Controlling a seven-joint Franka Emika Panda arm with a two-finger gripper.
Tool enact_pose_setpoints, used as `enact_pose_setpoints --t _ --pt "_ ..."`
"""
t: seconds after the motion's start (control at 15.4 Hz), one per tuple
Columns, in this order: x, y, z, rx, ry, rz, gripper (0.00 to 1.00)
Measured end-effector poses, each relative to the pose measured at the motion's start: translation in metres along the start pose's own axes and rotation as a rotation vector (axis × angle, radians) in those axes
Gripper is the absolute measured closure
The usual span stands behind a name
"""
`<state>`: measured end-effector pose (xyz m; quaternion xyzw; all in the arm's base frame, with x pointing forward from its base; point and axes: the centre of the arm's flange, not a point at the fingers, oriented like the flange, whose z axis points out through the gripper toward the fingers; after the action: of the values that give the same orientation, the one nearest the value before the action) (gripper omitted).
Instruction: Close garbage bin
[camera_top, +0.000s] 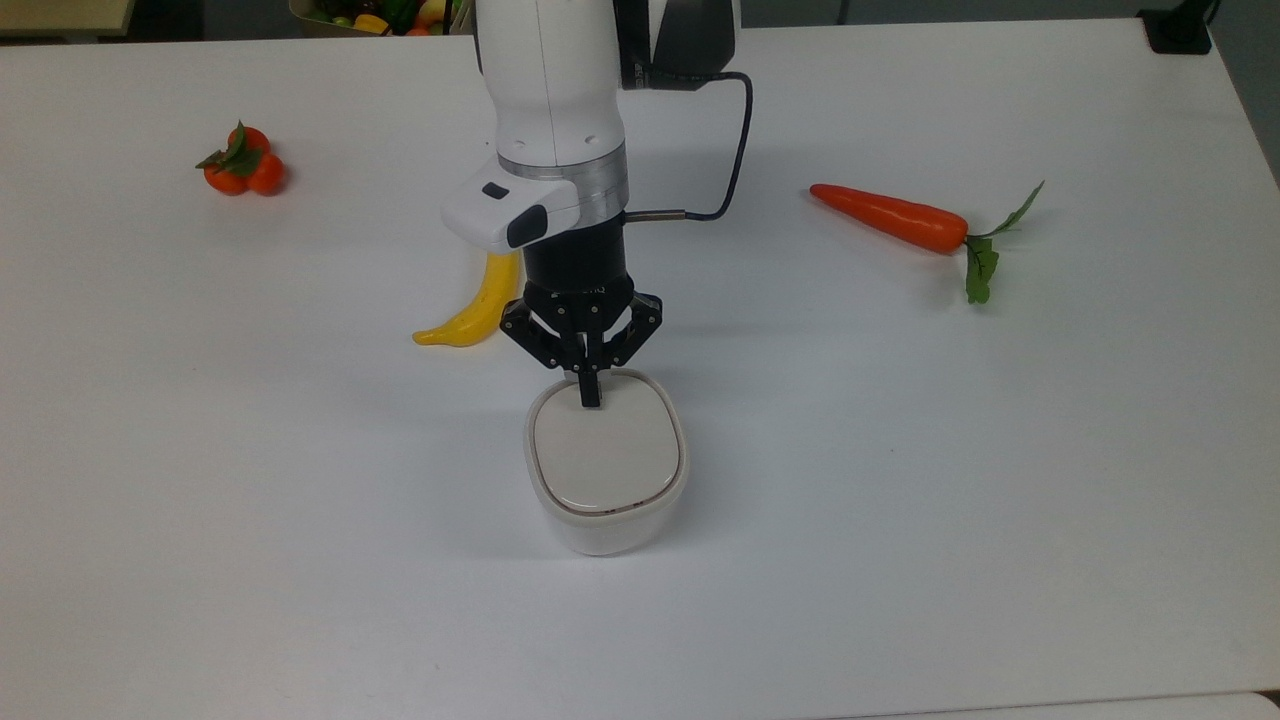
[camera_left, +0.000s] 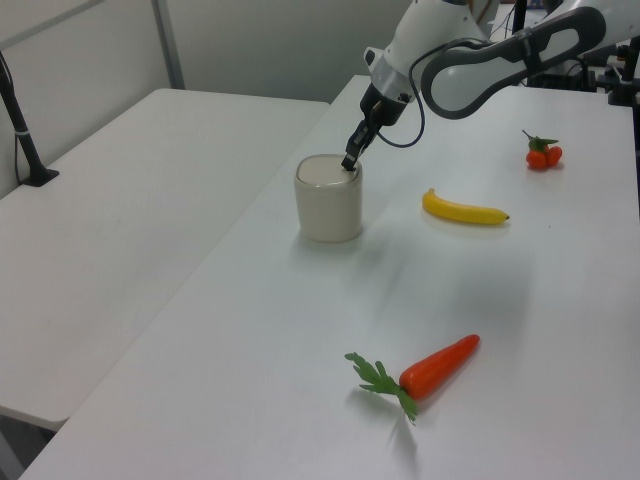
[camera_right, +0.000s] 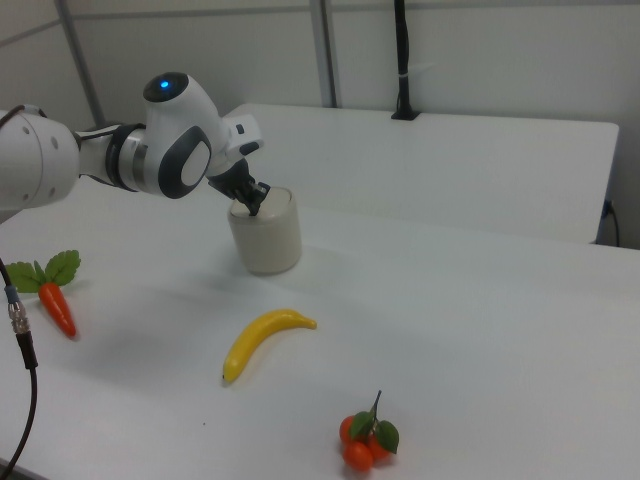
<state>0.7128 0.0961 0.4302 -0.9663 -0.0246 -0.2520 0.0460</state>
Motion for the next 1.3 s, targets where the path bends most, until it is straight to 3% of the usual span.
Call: enact_pose_setpoints --t 0.45,0.65,0.97,1.23,1.3 --pt "0.013 0.01 -0.058 -0.006 -0.07 0.014 0.99" --pt "0.01 0.023 -0.104 0.011 -0.166 0.072 0.96" --pt "-0.006 0.042 -0.186 0.016 -0.32 0.127 0.49" --pt "-0.018 0.036 -0.224 0.001 -0.412 0.203 0.07" --pt "-0.02 0.034 -0.23 0.001 -0.421 0.205 0.01"
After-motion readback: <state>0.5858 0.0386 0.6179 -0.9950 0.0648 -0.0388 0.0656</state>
